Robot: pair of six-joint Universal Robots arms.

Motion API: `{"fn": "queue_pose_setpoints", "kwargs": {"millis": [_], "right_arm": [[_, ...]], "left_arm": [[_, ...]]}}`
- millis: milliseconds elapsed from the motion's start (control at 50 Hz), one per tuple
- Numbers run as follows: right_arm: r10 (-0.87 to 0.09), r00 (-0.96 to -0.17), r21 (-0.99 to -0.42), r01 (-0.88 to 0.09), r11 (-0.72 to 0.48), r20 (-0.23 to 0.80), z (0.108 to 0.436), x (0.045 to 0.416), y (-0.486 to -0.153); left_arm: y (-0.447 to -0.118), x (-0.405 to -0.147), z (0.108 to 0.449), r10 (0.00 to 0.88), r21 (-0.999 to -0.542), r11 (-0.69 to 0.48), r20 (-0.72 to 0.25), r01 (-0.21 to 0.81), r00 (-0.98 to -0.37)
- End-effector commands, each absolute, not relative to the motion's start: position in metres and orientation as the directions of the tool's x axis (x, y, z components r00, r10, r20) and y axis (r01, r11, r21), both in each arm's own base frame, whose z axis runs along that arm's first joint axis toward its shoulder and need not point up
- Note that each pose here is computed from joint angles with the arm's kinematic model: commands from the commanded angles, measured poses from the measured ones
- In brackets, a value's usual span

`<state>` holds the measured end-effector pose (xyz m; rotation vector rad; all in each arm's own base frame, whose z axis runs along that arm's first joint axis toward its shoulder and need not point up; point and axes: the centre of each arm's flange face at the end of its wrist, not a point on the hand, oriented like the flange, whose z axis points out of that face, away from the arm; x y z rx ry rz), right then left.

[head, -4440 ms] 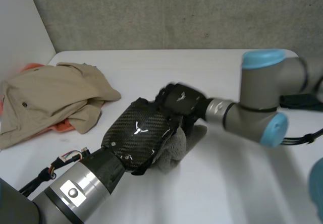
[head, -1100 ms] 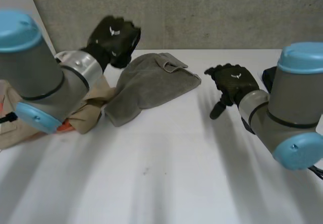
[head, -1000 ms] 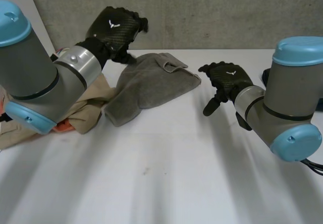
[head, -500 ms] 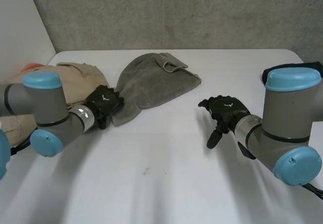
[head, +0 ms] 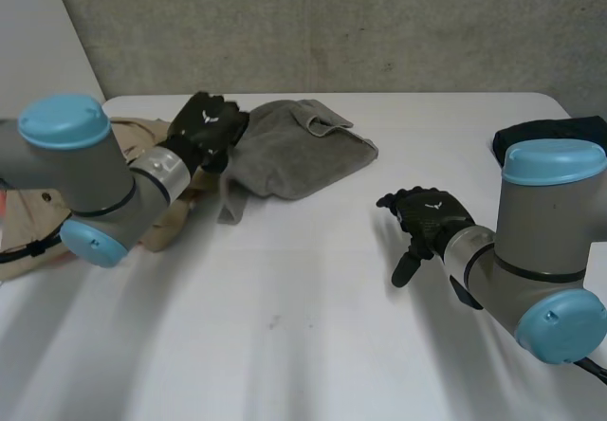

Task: Fold the laundry.

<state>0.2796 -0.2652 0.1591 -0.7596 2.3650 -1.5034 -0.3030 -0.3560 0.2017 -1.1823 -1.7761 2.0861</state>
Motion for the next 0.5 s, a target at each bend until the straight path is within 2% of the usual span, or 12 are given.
{"fn": "queue_pose_setpoints", "kwargs": {"millis": [20,120,160,260,320,440,460,500], "right_arm": [[-0.458,-0.888,-0.933,-0.133,0.335,-0.038,0.177,0.284,-0.277],[-0.438,-0.882,-0.945,0.022,0.327,-0.172,0.197,0.297,-0.291],[-0.438,-0.867,-0.933,0.078,0.351,-0.238,0.193,0.305,-0.298],[-0.475,-0.822,-0.908,0.114,0.402,-0.313,0.178,0.328,-0.3],[-0.53,-0.79,-0.912,0.086,0.402,-0.308,0.173,0.348,-0.289],[-0.504,-0.829,-0.928,0.046,0.37,-0.242,0.167,0.339,-0.293],[-0.497,-0.84,-0.937,0.038,0.348,-0.218,0.171,0.334,-0.296],[-0.493,-0.863,-0.976,0.003,0.218,-0.113,0.201,0.319,-0.301]], "left_arm": [[-0.31,-0.319,0.251,0.63,-0.918,-0.303,-0.394,0.255,-0.669],[-0.264,-0.333,0.288,0.671,-0.927,-0.335,-0.362,0.171,-0.647],[-0.253,-0.336,0.297,0.672,-0.924,-0.348,-0.363,0.158,-0.645],[-0.22,-0.343,0.315,0.672,-0.919,-0.373,-0.363,0.127,-0.646],[-0.208,-0.347,0.317,0.679,-0.918,-0.378,-0.362,0.119,-0.639],[-0.198,-0.346,0.317,0.681,-0.919,-0.373,-0.362,0.124,-0.636],[-0.197,-0.345,0.316,0.683,-0.92,-0.37,-0.362,0.127,-0.635],[-0.194,-0.343,0.311,0.69,-0.926,-0.351,-0.357,0.14,-0.63]]}}
